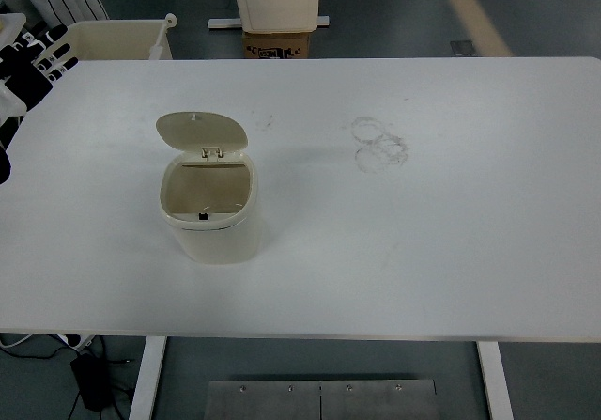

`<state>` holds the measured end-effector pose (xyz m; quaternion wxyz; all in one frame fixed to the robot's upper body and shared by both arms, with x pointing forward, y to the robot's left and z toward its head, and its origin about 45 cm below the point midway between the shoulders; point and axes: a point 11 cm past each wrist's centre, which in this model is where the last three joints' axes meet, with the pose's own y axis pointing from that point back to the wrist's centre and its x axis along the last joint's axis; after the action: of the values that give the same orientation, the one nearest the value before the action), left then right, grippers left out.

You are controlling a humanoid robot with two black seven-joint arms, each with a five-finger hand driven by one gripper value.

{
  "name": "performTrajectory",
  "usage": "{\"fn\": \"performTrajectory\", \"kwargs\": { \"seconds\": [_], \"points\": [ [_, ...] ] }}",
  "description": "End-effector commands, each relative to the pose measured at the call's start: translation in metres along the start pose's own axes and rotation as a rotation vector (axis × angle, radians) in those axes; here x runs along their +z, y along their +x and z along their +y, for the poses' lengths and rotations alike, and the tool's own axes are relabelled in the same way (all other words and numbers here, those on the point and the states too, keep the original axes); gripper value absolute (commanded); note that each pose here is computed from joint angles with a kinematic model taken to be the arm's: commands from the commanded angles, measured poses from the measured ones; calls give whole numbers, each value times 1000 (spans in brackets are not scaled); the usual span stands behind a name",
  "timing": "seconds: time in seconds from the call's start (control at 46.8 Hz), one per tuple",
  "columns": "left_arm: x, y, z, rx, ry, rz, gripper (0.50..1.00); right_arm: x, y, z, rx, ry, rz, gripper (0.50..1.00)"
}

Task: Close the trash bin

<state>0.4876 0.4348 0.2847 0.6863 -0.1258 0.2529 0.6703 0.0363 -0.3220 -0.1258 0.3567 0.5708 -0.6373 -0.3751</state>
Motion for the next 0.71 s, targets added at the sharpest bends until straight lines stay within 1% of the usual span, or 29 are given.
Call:
{"fn": "performTrajectory", "kwargs": {
  "seconds": [0.0,0.085,0.171,0.256,0.385,0.449,0.598,0.684],
  "points": [
    [15,-13,-4,-5,29,-27,1000,0,0,0,0,0,0,991],
    [26,-36,-10,-44,41,-68,1000,0,0,0,0,0,0,991],
    [27,-54,-15,-75,61,-121,1000,0,0,0,-1,0,2,991],
    [22,-75,-20,-113,98,-189,1000,0,0,0,-1,0,2,991],
    [10,-124,-23,-217,165,-309,1000,0,0,0,-1,0,2,991],
    [8,-154,-21,-297,185,-355,1000,0,0,0,-1,0,2,991],
    [19,-205,-6,-430,187,-445,1000,0,0,0,-1,0,2,991],
    [18,-235,2,-502,194,-512,1000,-1,0,0,-1,1,2,991]
  ]
}}
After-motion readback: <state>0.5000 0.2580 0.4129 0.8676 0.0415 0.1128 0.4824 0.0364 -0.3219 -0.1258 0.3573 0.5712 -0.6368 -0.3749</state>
